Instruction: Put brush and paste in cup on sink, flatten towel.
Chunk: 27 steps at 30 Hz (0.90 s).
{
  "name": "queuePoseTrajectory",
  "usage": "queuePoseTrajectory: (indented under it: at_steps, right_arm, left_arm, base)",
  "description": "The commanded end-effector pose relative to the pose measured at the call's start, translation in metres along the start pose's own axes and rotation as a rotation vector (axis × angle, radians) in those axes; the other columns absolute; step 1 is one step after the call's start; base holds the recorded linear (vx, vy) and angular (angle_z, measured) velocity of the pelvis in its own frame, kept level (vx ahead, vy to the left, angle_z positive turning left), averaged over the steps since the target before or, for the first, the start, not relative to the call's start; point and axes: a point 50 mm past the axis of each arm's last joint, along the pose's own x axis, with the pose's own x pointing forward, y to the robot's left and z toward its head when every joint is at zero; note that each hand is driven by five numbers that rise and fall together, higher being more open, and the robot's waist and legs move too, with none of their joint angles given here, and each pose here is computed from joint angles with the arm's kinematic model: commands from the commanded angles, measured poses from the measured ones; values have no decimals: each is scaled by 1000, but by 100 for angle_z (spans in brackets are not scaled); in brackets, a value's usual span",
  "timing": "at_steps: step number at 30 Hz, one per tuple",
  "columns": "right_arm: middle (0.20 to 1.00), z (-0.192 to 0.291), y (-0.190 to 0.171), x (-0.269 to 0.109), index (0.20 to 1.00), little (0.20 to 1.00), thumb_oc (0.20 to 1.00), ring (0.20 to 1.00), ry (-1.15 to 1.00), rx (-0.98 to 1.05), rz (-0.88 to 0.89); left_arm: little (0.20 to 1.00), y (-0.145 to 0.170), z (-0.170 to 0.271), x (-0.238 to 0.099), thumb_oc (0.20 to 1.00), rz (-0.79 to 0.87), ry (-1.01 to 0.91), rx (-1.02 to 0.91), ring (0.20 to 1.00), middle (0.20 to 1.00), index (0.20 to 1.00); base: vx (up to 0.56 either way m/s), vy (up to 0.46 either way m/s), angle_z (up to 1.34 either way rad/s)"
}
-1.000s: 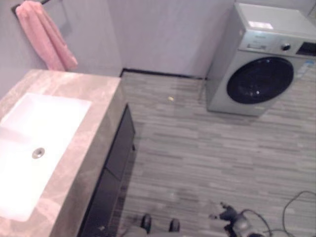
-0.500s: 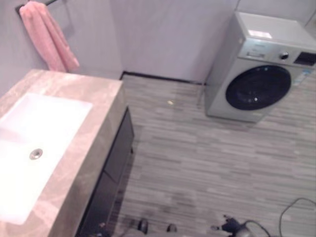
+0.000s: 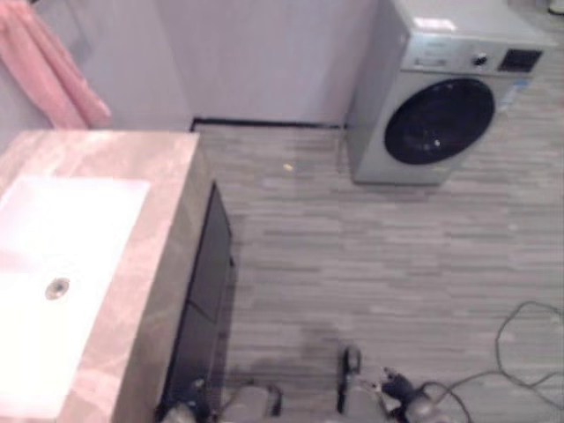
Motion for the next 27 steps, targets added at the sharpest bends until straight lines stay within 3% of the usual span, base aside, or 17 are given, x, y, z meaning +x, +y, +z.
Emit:
queuePoseTrajectory:
  at_steps: [1,8,15,23,27]
  right_arm:
    - [1000,-9,-48,-1,1000,1000,1000,1000,32,106,-156]
    - [1000,11,-63,0,1000,1000,1000,1000,-39,153,-205]
    - [1000,23,-47,3,1000,1000,1000,1000,-82,41,-134]
    - [1000,0,-38,1,1000,1000,1000,1000,0,7,-107]
    - [1000,-6,-40,-1,1000,1000,1000,1000,17,3,-114]
  left_arm:
    - [1000,17,-52,-8,1000,72,154,-27,1000,1000,1000]
    - [1000,1,-70,-15,1000,21,230,-52,1000,1000,1000]
    - [1000,5,-51,-9,1000,32,154,-18,1000,1000,1000]
    - [1000,14,-9,-1,1000,58,-13,75,1000,1000,1000]
    - [1000,17,-10,-1,1000,66,-3,59,1000,1000,1000]
  base:
    - [174,-130,104]
    - [108,-22,10]
    - [73,-14,-3]
    - [127,-81,9]
    - [201,-175,6]
